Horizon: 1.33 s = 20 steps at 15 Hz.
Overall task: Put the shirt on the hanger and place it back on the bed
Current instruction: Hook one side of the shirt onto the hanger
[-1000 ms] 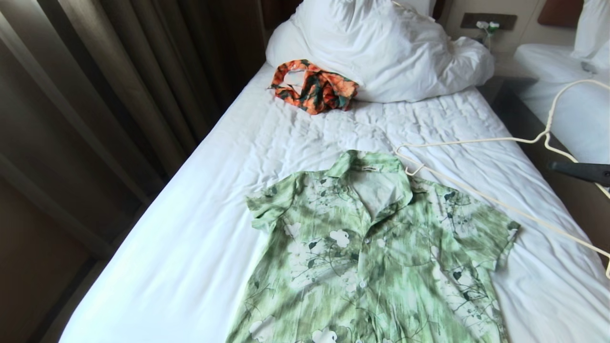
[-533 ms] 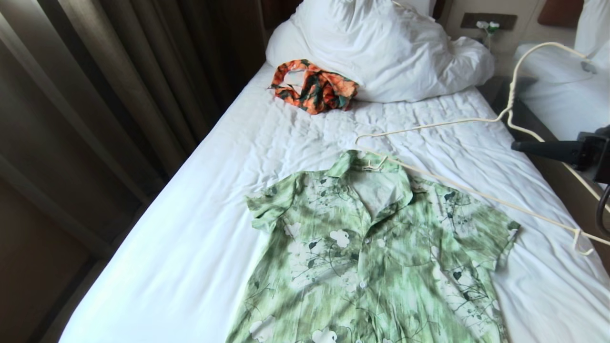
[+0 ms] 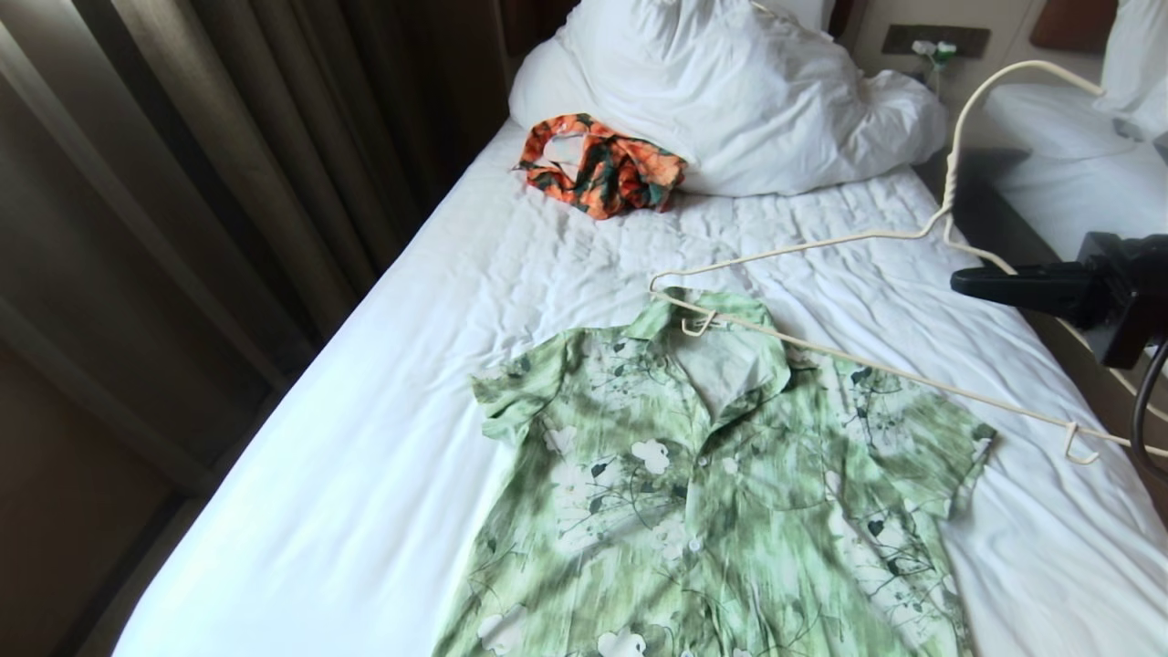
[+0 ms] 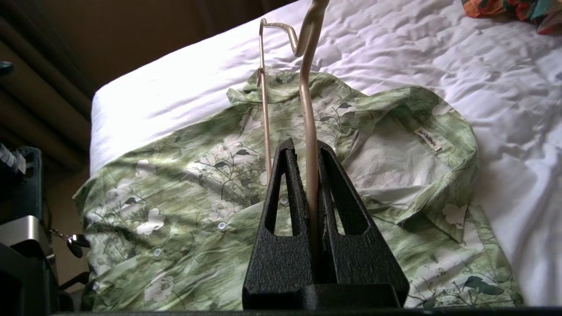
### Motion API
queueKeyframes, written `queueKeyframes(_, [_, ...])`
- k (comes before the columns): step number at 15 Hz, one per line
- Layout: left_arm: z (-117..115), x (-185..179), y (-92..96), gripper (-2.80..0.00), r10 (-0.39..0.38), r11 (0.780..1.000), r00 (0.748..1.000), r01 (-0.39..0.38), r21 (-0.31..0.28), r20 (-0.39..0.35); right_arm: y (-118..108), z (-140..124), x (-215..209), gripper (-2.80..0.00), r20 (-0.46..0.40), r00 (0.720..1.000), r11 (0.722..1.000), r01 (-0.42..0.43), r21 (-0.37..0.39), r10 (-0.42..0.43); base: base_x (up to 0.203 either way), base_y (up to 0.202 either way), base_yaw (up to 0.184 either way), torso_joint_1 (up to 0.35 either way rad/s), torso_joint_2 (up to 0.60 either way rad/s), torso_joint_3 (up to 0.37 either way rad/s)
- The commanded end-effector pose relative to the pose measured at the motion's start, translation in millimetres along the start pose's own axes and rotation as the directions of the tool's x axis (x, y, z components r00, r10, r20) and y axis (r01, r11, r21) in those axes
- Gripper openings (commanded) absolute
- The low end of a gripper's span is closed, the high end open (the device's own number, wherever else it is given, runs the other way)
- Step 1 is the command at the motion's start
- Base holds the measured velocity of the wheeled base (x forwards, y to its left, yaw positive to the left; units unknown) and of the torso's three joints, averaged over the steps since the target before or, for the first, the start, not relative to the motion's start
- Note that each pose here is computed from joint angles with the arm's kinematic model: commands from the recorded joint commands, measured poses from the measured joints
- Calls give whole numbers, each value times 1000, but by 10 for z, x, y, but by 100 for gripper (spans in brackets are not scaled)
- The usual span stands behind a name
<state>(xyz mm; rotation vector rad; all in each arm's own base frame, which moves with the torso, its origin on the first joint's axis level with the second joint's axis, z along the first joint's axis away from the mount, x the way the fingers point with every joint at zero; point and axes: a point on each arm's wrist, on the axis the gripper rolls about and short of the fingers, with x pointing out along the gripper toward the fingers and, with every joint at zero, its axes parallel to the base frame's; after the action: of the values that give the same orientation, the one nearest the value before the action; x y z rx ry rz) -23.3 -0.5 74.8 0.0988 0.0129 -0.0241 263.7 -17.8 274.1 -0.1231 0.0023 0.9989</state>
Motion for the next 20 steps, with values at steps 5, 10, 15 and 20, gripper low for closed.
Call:
queueKeyframes(5, [295, -93, 18, -280, -34, 999, 998, 36, -32, 55, -110, -193, -172, -280, 22, 995, 996, -92, -16, 93, 0, 0, 0, 0, 0, 0])
queueKeyframes(10, [598, 63, 2, -280, -292, 954, 938, 273, -121, -187, -250, -373, -519, -280, 62, 988, 990, -142, 14, 141, 0, 0, 0, 0, 0, 0])
queueKeyframes(15, [795, 710, -19, -280, -501, 865, 791, 437, -249, -351, -423, -589, -864, -280, 49, 999, 995, -19, 101, 14, 0, 0, 0, 0, 0, 0])
queueKeyframes(20, [917, 1560, -199, -280, -626, 779, 662, 547, -306, -412, -437, -490, -791, -280, 53, 998, 997, -45, 70, 41, 0, 0, 0, 0, 0, 0])
